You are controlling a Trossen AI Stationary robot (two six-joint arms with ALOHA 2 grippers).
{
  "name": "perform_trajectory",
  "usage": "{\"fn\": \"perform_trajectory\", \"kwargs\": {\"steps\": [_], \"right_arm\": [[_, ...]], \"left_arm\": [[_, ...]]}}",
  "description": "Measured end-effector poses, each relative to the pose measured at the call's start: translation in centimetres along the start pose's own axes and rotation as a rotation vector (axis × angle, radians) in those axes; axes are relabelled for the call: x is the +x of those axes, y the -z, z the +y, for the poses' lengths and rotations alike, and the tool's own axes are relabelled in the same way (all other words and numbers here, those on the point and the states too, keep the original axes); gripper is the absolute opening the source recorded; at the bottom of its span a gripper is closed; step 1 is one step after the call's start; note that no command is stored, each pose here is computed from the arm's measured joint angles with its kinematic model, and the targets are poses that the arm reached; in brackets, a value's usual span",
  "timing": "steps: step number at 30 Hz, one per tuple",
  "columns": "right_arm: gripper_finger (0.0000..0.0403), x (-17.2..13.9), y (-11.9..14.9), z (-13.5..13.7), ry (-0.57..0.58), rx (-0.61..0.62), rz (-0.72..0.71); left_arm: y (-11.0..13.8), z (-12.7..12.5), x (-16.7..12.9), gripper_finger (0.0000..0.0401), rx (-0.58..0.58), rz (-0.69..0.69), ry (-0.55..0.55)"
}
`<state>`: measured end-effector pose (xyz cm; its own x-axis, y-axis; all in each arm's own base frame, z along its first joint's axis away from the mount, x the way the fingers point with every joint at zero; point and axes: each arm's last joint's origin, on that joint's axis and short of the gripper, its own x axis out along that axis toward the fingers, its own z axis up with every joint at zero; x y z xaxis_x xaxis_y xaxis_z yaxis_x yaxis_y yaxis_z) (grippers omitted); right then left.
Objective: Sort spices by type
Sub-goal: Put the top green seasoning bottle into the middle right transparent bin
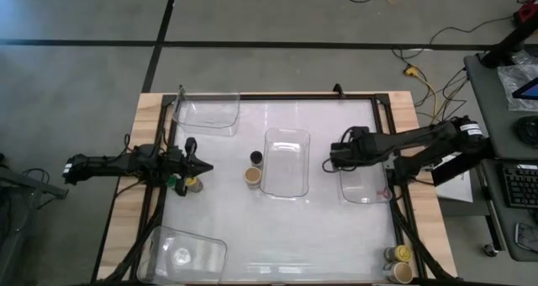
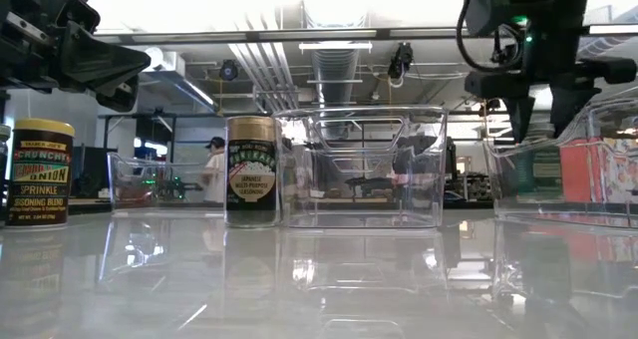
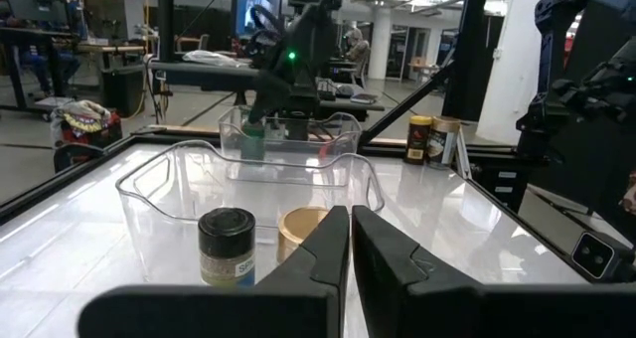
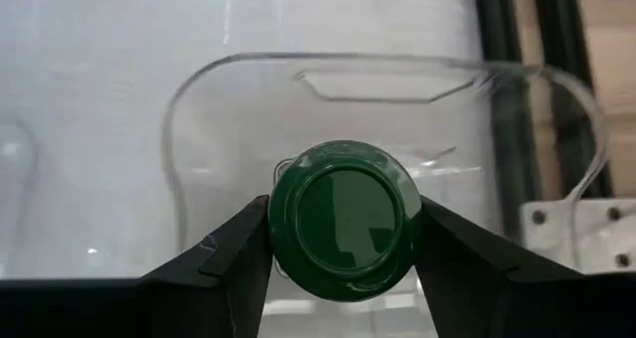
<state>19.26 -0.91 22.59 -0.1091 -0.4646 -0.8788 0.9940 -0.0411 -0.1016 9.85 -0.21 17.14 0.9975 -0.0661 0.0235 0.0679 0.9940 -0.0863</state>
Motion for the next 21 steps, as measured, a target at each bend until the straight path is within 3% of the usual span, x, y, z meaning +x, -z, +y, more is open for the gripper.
{"fn": "perform_trajectory", "kwargs": {"steps": [10, 21], "right_arm": [[0.0204, 0.8, -1.2, 1.1, -0.051, 0.029, 0.016], [0.0208, 2.3, -0.4, 2.5, 0.027, -0.022, 0.007]], "left_arm": [[0.0, 0.0, 0.0, 0.0002, 0.000, 0.000, 0.000], [0.0, 0.0, 0.0, 0.0002, 0.000, 0.000, 0.000]]}}
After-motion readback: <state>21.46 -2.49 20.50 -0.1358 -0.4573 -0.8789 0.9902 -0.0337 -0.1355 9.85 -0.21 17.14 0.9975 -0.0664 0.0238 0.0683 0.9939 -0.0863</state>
